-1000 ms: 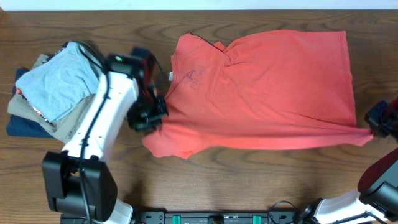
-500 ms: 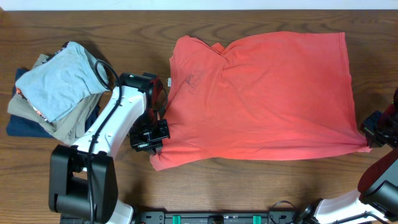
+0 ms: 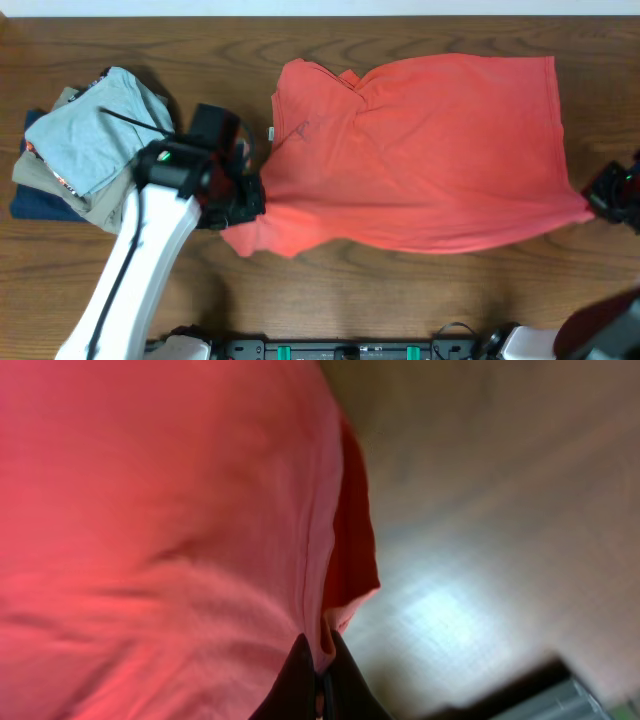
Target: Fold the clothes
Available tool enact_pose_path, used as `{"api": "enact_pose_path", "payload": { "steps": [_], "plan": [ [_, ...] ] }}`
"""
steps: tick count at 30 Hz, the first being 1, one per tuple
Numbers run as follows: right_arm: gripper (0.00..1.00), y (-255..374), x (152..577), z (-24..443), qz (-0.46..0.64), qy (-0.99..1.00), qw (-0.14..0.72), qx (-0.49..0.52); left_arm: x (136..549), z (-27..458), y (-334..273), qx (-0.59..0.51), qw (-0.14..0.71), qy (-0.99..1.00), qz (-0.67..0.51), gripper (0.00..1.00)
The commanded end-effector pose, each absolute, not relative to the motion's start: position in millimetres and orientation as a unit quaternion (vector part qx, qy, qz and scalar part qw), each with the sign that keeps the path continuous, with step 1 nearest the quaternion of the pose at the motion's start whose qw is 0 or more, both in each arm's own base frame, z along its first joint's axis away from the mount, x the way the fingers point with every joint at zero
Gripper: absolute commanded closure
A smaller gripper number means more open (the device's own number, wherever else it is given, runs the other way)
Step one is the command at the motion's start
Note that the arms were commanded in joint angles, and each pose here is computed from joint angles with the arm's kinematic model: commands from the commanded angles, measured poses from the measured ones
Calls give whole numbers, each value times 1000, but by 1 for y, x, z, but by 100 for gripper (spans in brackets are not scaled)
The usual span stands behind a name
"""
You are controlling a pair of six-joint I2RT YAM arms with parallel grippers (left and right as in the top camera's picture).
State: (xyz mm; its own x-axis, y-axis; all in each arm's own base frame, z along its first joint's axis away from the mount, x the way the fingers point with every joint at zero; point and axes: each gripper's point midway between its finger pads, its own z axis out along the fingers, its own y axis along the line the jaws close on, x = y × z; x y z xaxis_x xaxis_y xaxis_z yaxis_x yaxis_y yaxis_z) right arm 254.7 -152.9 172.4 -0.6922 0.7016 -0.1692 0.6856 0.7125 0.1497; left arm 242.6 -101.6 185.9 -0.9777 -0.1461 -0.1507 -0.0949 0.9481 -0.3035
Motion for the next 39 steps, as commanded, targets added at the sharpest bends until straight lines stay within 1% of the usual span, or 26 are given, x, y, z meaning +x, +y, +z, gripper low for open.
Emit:
{"api": "enact_pose_path", "payload": {
  "steps": [1, 7, 8, 11, 14, 19, 22, 25, 30, 35, 39],
  "plan": [
    [99, -136, 269, 234, 74, 920, 220, 315, 255, 243, -100, -37, 212, 961, -172, 94],
    [99, -123, 260, 317, 51, 893, 346, 282, 256, 334, -78, -42, 399, 901, -167, 94],
    [99, -121, 257, 335, 44, 885, 371, 278, 252, 355, -71, -48, 437, 884, -161, 94],
    [99, -116, 249, 380, 30, 860, 430, 272, 240, 401, -56, -62, 515, 841, -156, 94],
    [99, -108, 239, 429, 13, 832, 492, 256, 222, 446, -46, -69, 580, 795, -164, 94],
    [99, -91, 214, 497, -15, 789, 570, 227, 195, 500, -39, -68, 644, 739, -185, 94],
    [99, -87, 201, 518, -34, 772, 594, 224, 187, 514, -37, -67, 658, 726, -190, 94],
    [99, -84, 196, 523, -40, 770, 599, 216, 183, 520, -36, -66, 664, 720, -191, 94],
    [99, -88, 204, 508, -43, 795, 570, 204, 193, 507, -31, -79, 647, 739, -168, 94],
    [99, -102, 234, 477, -20, 834, 514, 198, 230, 467, -40, -77, 579, 800, -141, 94],
    [99, -109, 268, 436, 21, 878, 444, 178, 268, 426, -50, -62, 511, 850, -108, 94]
  ]
}}
